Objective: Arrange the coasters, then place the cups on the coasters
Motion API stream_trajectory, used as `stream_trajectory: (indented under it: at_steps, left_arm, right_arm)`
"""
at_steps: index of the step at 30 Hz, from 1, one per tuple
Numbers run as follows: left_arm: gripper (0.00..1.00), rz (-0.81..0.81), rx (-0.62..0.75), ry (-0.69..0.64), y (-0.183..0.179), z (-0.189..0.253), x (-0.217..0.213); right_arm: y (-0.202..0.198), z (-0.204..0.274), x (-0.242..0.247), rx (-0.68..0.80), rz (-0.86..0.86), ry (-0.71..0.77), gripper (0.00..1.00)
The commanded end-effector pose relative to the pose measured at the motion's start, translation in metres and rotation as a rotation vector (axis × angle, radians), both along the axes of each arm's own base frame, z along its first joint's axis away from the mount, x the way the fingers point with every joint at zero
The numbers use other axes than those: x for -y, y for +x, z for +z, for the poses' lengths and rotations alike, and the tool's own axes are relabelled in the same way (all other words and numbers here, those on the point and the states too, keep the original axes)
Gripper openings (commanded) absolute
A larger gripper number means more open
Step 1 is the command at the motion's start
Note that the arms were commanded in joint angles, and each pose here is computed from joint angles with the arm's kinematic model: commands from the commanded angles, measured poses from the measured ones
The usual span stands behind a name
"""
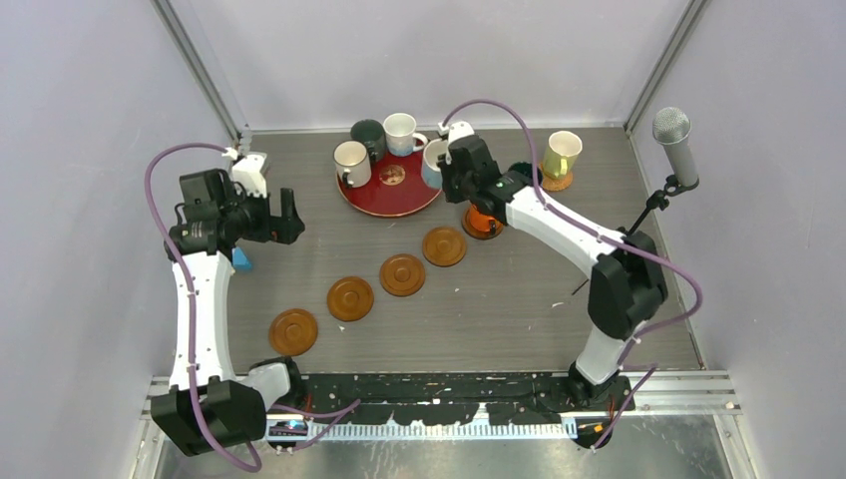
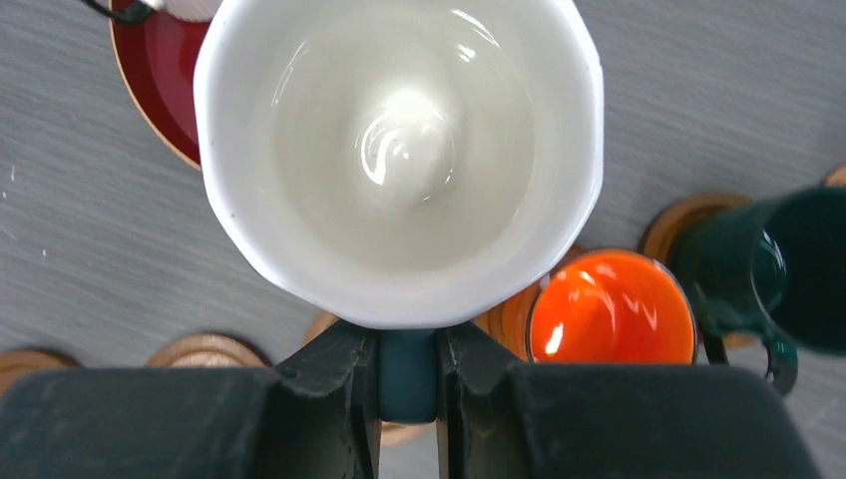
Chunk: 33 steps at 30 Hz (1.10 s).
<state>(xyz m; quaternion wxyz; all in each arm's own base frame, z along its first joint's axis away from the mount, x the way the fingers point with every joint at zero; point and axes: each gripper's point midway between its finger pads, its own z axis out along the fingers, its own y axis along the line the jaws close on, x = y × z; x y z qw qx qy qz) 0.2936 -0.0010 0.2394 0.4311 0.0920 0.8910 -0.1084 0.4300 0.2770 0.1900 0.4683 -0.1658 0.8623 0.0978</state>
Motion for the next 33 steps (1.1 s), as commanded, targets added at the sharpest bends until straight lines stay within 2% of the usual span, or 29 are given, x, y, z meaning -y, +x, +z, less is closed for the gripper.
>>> stream_trajectory:
  at_steps: [1,10,19,33]
  left_arm:
    - [1.00,-0.027,0.048,-0.008,-0.001,0.008,0.006]
    - [1.00,-0.029,0.037,-0.019,-0.003,0.004,0.007]
    - [1.00,-0.026,0.023,-0.016,-0.008,-0.002,0.007]
    - [1.00,-0.027,0.010,-0.007,-0.009,-0.005,0.006]
  right_arm:
    - [-0.025,0.051,0.000,0.125,-0.054,0.124,0.00]
    - [-0.080,0.009,0.000,0.068,-0.057,0.072,0.00]
    - [-0.093,-0.027,0.008,0.013,-0.111,0.030,0.00]
    - [-0.094,-0.050,0.002,-0.068,-0.156,0.048,0.00]
